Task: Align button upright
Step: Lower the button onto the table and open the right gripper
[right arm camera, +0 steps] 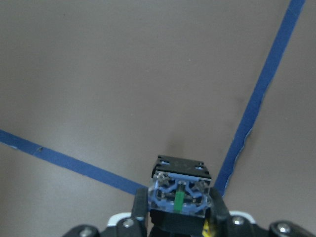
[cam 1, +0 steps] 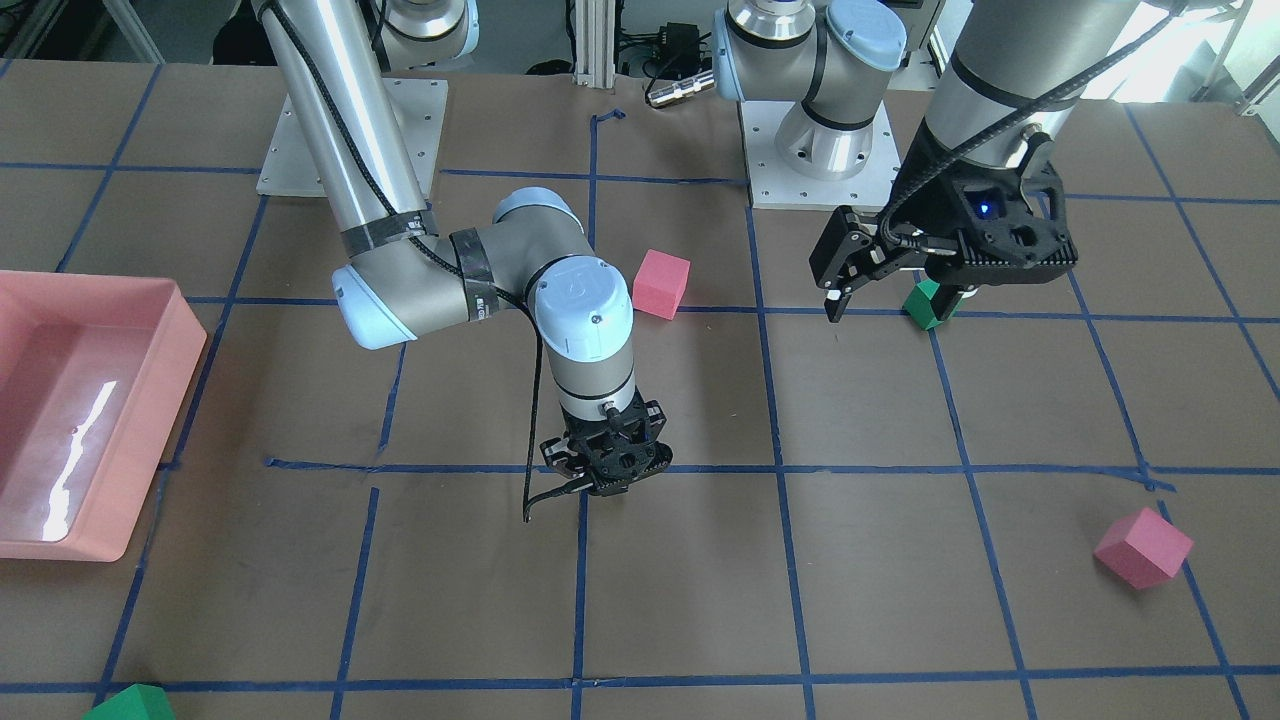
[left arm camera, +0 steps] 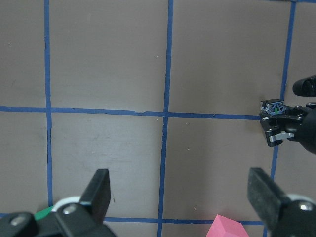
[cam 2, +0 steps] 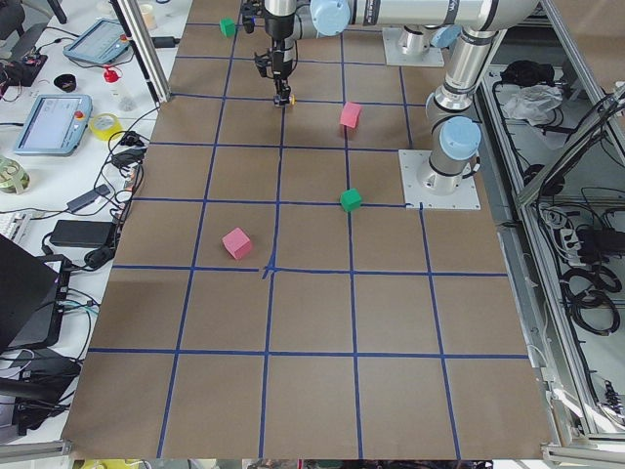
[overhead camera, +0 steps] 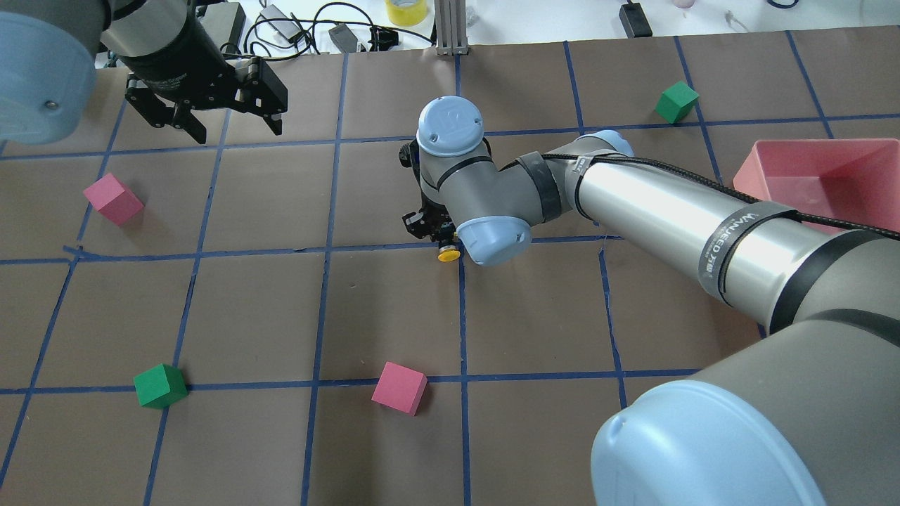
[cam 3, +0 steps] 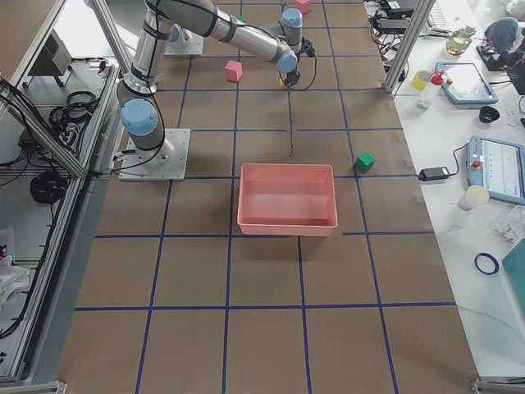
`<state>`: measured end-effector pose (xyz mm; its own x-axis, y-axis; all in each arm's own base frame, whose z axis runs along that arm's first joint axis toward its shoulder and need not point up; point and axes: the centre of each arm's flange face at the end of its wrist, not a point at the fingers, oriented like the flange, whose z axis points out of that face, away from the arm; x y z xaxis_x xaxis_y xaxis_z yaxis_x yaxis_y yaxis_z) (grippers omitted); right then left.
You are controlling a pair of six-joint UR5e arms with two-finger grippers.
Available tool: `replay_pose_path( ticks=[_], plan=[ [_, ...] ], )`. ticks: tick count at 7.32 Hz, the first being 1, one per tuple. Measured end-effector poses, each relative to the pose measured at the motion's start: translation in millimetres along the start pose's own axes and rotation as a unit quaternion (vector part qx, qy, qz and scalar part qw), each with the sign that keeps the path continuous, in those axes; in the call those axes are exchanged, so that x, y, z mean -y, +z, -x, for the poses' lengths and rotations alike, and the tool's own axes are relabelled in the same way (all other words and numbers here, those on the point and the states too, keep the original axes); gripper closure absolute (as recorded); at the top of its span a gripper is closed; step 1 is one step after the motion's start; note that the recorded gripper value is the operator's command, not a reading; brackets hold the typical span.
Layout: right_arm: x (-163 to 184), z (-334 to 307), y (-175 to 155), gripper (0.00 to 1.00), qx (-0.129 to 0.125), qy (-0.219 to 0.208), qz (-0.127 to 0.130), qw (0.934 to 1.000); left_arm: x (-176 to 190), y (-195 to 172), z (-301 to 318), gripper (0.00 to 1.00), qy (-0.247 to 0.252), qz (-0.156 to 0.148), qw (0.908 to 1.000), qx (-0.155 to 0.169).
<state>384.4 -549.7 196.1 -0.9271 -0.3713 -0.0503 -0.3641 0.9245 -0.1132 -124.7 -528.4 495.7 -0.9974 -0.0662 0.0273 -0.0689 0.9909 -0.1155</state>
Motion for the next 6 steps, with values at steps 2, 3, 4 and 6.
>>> replay_pose_path(
  ticks=[2,3,4,6],
  plan=[
    [0.3,0.1,-2.9,0.00,0.000,-0.001,-0.003,1.0000,0.2,0.0,0.5,0.00,0.000,0.000,1.0000,0.001],
    [1.0,-0.1,-6.6,0.00,0.000,-0.001,-0.005,1.0000,0.3,-0.4,0.6,0.00,0.001,0.000,1.0000,0.001],
    [2.3,-1.5,-15.1,0.00,0.000,-0.002,-0.011,0.9999,0.3,-0.5,0.5,0.00,0.000,-0.001,1.0000,0.000],
    [2.3,-14.7,-43.9,0.00,-0.003,0.004,-0.018,0.9998,0.8,1.5,0.4,0.00,0.000,-0.007,1.0000,0.003]
  ],
)
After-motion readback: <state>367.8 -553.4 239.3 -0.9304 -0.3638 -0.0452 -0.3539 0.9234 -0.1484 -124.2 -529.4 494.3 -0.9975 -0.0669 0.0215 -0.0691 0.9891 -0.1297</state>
